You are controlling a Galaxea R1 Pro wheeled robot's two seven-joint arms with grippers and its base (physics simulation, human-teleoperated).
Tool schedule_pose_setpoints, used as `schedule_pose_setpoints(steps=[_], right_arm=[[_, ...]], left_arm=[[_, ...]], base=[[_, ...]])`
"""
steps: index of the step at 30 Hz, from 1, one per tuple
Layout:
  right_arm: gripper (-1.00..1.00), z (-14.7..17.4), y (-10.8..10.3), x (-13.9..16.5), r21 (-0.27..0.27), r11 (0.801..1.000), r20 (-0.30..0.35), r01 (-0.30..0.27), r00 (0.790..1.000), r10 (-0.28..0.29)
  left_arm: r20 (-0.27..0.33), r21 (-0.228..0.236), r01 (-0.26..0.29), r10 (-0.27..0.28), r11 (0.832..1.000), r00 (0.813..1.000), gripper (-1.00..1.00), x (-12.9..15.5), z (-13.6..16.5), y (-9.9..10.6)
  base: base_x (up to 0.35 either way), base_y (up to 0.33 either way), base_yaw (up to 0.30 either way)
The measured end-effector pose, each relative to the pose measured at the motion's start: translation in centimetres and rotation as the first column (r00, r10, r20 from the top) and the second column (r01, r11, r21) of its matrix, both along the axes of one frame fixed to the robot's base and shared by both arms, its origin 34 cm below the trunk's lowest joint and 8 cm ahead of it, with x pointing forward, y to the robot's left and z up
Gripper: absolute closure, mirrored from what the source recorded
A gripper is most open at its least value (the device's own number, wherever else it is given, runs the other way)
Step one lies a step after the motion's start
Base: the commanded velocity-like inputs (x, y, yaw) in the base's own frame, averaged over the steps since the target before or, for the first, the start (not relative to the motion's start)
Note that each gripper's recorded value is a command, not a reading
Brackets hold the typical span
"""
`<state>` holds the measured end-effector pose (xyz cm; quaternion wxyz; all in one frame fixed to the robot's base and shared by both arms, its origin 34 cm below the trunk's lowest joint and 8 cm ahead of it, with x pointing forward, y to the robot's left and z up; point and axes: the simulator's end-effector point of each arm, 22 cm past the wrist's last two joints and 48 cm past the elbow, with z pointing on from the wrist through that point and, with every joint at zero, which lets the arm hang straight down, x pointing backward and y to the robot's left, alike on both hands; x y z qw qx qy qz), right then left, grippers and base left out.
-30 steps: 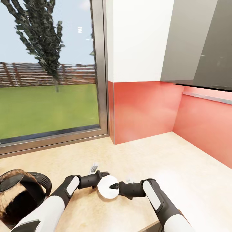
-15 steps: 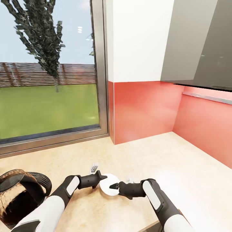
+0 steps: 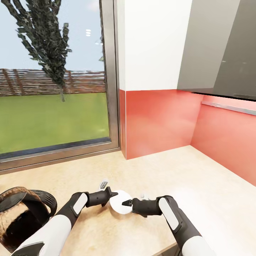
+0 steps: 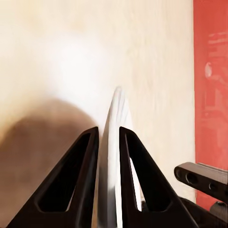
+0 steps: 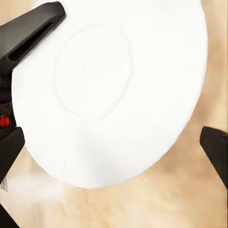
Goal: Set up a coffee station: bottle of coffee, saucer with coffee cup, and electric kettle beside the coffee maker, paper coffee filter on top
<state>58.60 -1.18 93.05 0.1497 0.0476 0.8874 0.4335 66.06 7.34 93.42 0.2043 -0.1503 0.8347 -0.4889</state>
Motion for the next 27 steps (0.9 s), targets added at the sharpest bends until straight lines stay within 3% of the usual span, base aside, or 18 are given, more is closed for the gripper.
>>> schedule_pose_setpoints(steps=[5,12,18,22,27], right_arm=[[-1.0,2.3,-1.2,1.8,-0.015,1.0,0.081,0.013,0.997,-0.012],[-1.0,3.0,-3.4,2.8,-0.042,0.999,0.123,0.032,0.992,-0.026],[-1.0,3.4,-4.4,3.4,-0.047,0.998,0.137,0.048,0.99,-0.041],[-1.0,3.7,-5.7,4.2,-0.03,0.995,0.138,0.09,0.987,-0.085],[-1.0,4.1,-6.0,4.5,-0.025,0.995,0.145,0.1,0.985,-0.096]], left_arm=[[0.01,0.003,0.0,0.0,1.0,1.0,1.0,0.5,0.5,-0.1],[0.014,0.0,-0.003,0.003,1.0,1.0,1.0,0.7,0.7,-0.1],[0.015,-0.004,-0.003,0.003,1.0,1.0,1.0,0.7,0.8,-0.3],[0.018,-0.004,-0.003,0.003,1.0,1.0,1.0,0.7,0.8,-0.4],[0.018,-0.005,-0.003,0.003,1.0,1.0,1.0,0.7,0.8,-0.4]], base=[[0.0,0.0,0.0],[0.0,0.0,0.0],[-0.016,-0.008,0.0],[-0.184,-0.128,0.0],[-0.236,-0.162,0.0]])
